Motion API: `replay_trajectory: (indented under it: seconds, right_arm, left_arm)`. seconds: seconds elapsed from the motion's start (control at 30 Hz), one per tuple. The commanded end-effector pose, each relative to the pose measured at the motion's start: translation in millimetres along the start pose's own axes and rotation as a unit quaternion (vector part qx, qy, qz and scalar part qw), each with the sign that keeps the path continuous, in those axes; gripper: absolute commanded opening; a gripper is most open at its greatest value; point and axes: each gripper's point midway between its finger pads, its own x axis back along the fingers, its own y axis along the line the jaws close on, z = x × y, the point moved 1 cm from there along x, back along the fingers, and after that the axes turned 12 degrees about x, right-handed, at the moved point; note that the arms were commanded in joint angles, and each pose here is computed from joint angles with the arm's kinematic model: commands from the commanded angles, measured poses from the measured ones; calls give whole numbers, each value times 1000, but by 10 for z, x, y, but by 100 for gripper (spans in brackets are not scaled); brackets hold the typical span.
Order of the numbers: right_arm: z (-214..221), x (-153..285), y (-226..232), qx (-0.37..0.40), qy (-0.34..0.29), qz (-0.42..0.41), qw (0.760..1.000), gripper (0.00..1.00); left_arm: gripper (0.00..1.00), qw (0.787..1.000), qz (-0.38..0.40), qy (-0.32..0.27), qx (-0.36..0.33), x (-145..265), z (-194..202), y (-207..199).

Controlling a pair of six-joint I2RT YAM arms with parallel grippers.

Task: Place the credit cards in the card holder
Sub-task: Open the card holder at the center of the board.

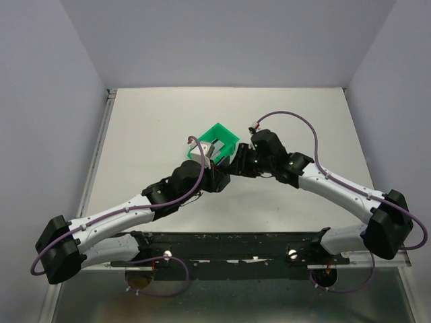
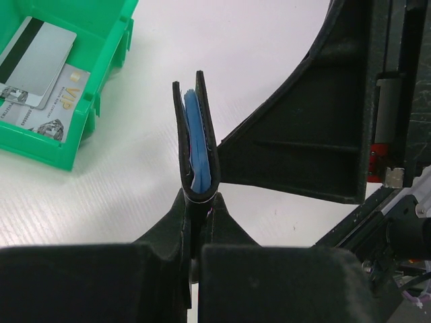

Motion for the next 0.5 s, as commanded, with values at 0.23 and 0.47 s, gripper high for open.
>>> replay_trajectory:
  seconds: [0.23,0.47]
  right_arm:
    - [212,-9,-443,10,44,127,991,27]
    - [281,166,-762,21,57,220,974,25]
  left_arm:
    - [0,998,36,-51,9,100,-251,-184]
    - [0,998,36,-54,10,111,-261,-181]
